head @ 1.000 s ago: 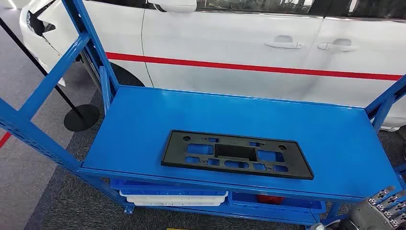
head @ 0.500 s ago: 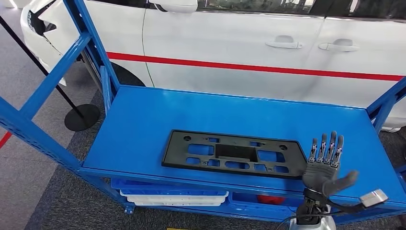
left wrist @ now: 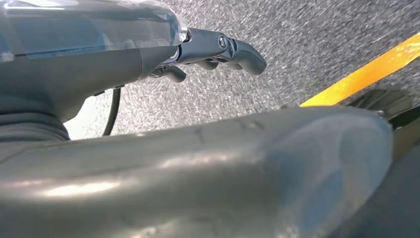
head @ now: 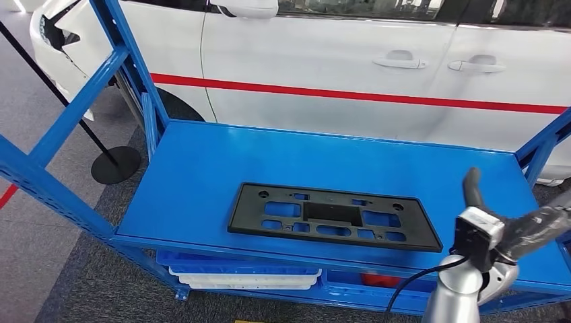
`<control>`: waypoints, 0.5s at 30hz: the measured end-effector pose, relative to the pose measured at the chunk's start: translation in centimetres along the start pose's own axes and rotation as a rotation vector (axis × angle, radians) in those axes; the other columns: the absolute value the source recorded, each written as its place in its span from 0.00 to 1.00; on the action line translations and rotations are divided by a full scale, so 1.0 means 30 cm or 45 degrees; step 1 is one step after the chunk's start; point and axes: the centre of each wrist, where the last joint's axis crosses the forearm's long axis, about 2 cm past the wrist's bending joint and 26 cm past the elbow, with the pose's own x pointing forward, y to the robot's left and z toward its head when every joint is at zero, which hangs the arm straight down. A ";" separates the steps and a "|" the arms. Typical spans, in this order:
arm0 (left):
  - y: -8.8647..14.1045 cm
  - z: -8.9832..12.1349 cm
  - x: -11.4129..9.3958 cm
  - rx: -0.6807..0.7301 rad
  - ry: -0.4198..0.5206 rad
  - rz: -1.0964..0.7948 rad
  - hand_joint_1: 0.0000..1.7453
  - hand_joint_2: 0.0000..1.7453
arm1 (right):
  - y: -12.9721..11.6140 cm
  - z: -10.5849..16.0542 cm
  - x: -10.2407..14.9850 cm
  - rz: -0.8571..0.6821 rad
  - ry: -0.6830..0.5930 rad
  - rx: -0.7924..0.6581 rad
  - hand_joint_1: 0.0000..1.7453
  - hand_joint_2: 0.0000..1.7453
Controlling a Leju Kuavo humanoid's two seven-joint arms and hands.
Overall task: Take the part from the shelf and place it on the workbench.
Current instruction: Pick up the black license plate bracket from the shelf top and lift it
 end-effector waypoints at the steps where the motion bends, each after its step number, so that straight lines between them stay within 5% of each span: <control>1: -0.001 0.000 -0.001 -0.001 0.001 0.000 0.00 0.00 | -0.011 -0.024 -0.004 0.020 -0.011 -0.039 0.00 1.00; 7: -0.002 0.000 -0.004 0.009 0.005 -0.008 0.00 0.00 | -0.076 -0.163 -0.017 0.227 -0.160 -0.196 0.00 1.00; 15: 0.000 0.000 -0.001 0.017 0.013 0.010 0.00 0.00 | -0.047 -0.155 0.035 0.428 -0.481 0.084 0.00 1.00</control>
